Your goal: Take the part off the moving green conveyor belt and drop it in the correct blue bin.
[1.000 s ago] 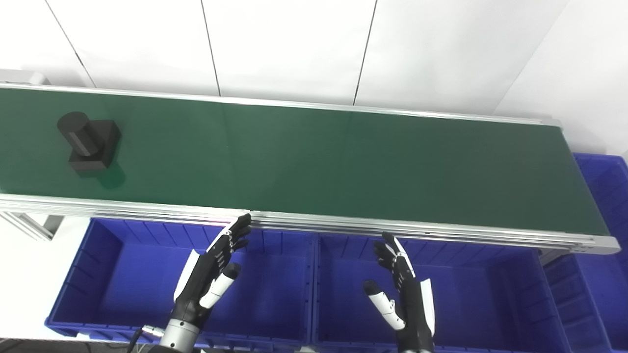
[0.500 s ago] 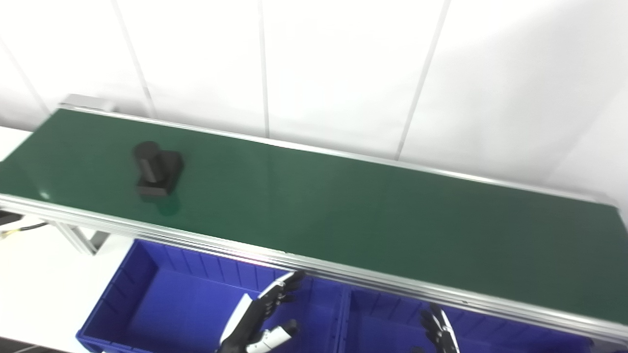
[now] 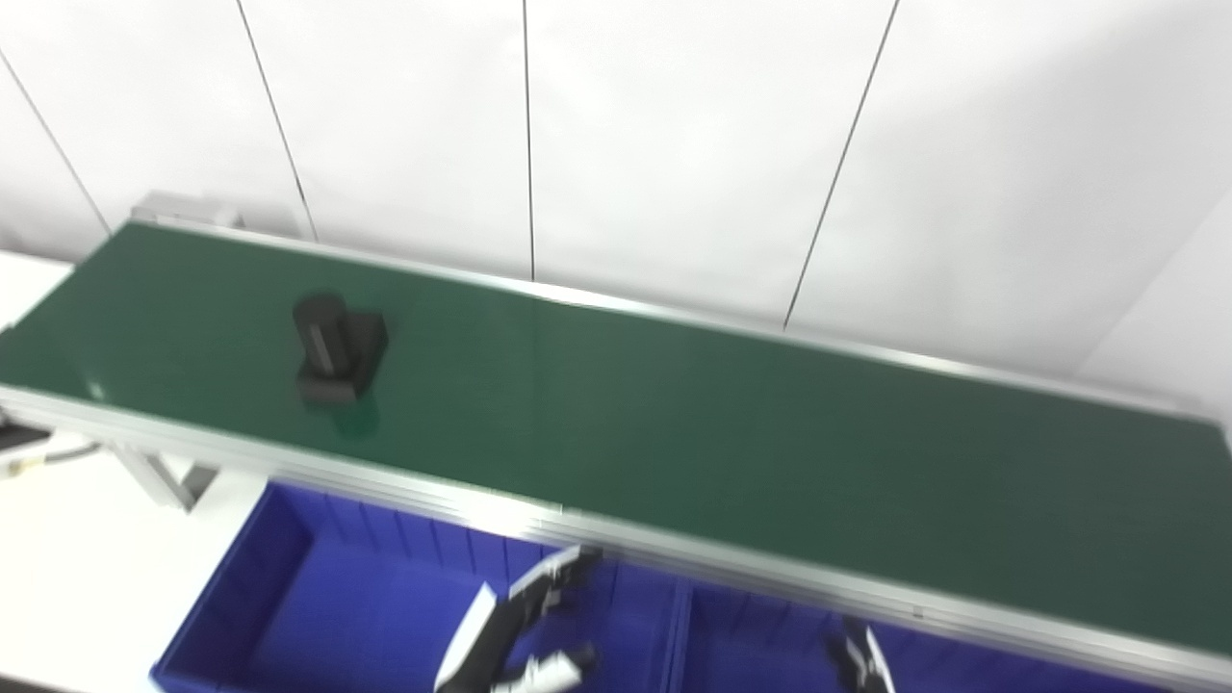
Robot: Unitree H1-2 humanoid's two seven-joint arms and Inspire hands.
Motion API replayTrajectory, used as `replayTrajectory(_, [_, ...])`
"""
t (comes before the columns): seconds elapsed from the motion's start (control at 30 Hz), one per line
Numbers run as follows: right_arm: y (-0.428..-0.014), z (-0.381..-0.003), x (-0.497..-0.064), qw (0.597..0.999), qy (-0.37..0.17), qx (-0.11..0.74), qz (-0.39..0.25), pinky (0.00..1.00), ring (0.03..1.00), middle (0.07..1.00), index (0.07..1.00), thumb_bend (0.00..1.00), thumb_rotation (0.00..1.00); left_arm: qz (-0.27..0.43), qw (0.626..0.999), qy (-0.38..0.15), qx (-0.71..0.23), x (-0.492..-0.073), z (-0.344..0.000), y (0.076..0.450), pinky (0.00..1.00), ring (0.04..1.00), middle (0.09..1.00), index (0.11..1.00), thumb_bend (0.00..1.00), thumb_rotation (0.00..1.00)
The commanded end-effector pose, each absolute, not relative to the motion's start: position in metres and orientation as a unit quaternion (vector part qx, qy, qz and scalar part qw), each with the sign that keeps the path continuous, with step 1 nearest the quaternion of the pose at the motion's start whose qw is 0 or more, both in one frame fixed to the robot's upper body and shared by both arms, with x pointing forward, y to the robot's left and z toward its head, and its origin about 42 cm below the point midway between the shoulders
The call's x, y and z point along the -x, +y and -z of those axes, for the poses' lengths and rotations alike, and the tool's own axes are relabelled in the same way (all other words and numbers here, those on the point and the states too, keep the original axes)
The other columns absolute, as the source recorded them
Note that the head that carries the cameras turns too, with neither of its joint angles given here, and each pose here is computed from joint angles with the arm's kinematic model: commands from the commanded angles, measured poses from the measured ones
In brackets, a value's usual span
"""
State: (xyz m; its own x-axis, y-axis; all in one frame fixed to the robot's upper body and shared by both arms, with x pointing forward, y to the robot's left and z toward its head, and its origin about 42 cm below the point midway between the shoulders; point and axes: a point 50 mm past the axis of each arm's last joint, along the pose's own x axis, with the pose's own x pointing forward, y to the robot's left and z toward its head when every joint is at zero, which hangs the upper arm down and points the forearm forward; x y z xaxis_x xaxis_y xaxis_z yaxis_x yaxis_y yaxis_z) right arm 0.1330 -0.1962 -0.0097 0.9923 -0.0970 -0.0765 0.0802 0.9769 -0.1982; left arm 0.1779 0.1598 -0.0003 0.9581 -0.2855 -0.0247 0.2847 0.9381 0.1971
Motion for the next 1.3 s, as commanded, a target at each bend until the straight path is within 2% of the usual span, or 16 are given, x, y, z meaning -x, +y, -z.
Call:
replayTrajectory(0.0, [-0.197,0.003,-0.136,0.995,0.013,0.090,0.046,0.88,0.880,0.856,0.931,0.76,0.88,0.139,0.984,-0.034,-0.102,-0.188,-0.007,0.161,0.73,0.814,0.854,0.817,0.79,0.76])
replayTrajectory(0.13, [-0.197,0.004,-0.135,0.995,0.015,0.088,0.044,0.91,0.891,0.872,0.942,0.69,0.88,0.141,0.984,-0.030,-0.100,-0.188,-0.006,0.160,0.74,0.823,0.847,0.811,0.82,0.74])
replayTrajectory(0.53, [-0.194,-0.002,-0.135,0.996,0.008,0.077,0.047,0.93,0.894,0.879,0.947,0.65,0.87,0.138,0.982,-0.042,-0.121,-0.187,-0.005,0.162,0.73,0.814,0.841,0.806,0.82,0.74])
replayTrajectory(0.73, [-0.192,-0.009,-0.137,0.996,-0.007,0.070,0.052,0.91,0.888,0.872,0.938,0.69,0.83,0.134,0.982,-0.044,-0.122,-0.186,-0.006,0.163,0.71,0.805,0.840,0.801,0.82,0.74])
replayTrajectory(0.93, [-0.190,-0.022,-0.139,0.997,-0.024,0.054,0.054,0.90,0.889,0.874,0.934,0.80,0.81,0.136,0.982,-0.046,-0.121,-0.185,-0.007,0.164,0.71,0.805,0.843,0.804,0.81,0.74])
replayTrajectory(1.27, [-0.188,-0.050,-0.143,0.992,-0.090,0.062,0.064,0.82,0.804,0.799,0.851,0.86,0.79,0.141,0.982,-0.045,-0.117,-0.182,-0.009,0.168,0.74,0.829,0.859,0.818,0.81,0.75])
